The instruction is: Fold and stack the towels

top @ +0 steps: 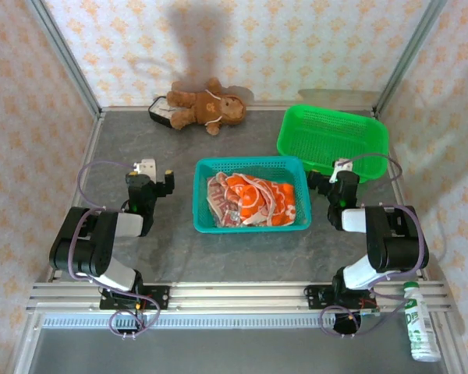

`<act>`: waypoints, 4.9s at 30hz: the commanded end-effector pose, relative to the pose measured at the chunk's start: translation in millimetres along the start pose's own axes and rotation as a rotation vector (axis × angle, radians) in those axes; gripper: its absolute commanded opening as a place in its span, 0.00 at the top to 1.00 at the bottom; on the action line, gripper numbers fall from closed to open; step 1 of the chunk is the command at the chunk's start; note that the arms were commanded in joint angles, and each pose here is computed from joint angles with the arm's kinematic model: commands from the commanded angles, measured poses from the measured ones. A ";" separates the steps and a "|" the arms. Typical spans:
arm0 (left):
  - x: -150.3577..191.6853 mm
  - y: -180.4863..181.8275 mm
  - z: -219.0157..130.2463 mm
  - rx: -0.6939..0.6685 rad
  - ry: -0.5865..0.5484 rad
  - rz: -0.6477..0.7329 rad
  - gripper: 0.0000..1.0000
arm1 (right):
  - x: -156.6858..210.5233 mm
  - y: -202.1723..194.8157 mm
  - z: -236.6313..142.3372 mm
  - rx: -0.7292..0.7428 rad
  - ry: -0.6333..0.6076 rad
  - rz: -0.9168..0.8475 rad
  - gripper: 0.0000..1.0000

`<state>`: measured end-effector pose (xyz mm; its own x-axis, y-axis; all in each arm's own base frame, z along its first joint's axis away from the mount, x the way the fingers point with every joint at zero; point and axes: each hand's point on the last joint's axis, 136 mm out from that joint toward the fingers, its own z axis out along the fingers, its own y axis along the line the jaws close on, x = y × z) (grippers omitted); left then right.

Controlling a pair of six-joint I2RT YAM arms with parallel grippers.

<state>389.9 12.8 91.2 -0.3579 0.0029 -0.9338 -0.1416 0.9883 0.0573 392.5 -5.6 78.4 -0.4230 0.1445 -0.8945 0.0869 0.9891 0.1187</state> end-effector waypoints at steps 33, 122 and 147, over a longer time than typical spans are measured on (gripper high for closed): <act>-5.8 12.0 4.0 -0.050 -0.002 -0.032 0.00 | -10.8 -0.4 -1.8 -0.004 -0.041 -0.006 0.01; 60.8 81.0 -31.5 -0.498 0.976 -0.254 0.37 | -110.3 12.4 -124.4 0.020 -0.031 0.435 0.01; -7.9 69.6 -37.5 -0.291 0.800 -0.494 0.25 | -107.0 28.7 -116.9 -0.016 0.005 0.401 0.01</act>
<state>351.2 105.8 132.0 -0.6646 -0.6137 -0.4263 -0.6636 0.7470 -0.0407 330.5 5.7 211.0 -0.3803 0.5276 -0.7596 0.2656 0.8490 0.4567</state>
